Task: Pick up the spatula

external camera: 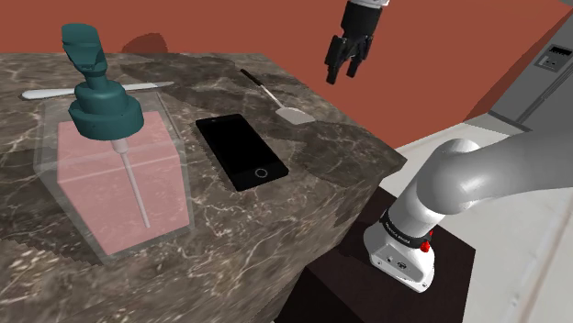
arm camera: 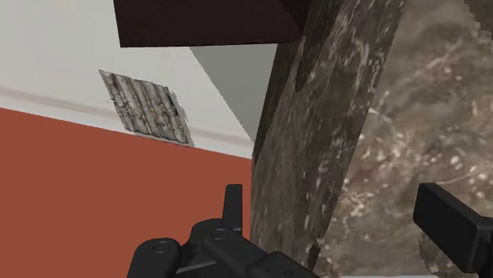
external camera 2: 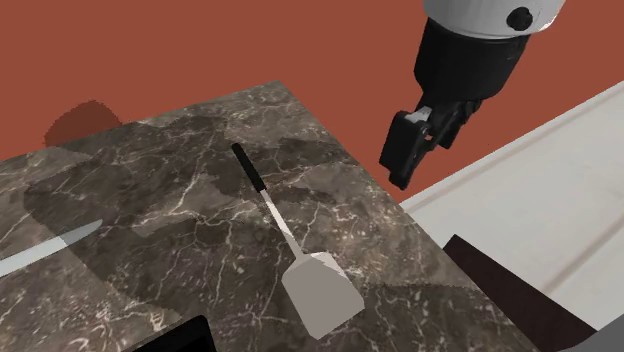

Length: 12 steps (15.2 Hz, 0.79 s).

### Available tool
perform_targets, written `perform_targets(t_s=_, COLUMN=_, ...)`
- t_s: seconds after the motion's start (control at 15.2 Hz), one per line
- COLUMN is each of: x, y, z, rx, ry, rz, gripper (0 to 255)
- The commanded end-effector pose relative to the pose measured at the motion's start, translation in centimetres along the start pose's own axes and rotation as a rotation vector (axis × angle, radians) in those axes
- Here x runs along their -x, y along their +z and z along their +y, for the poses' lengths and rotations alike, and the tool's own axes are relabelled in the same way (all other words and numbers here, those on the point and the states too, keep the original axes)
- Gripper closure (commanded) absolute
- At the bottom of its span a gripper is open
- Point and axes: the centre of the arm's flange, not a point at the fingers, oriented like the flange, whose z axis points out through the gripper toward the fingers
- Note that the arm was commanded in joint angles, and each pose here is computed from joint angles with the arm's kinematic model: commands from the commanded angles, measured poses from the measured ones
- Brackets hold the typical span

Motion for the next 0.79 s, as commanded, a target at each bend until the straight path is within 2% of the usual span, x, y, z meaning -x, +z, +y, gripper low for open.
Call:
perform_targets(t_s=0.0, x=-1.2, y=-0.1, z=-2.4, rx=-0.006, ry=0.034, rz=0.01, gripper=0)
perform_targets(t_s=0.73, x=-7.6, y=-1.0, z=-14.7, rx=-0.03, ry=0.207, rz=0.062, gripper=0)
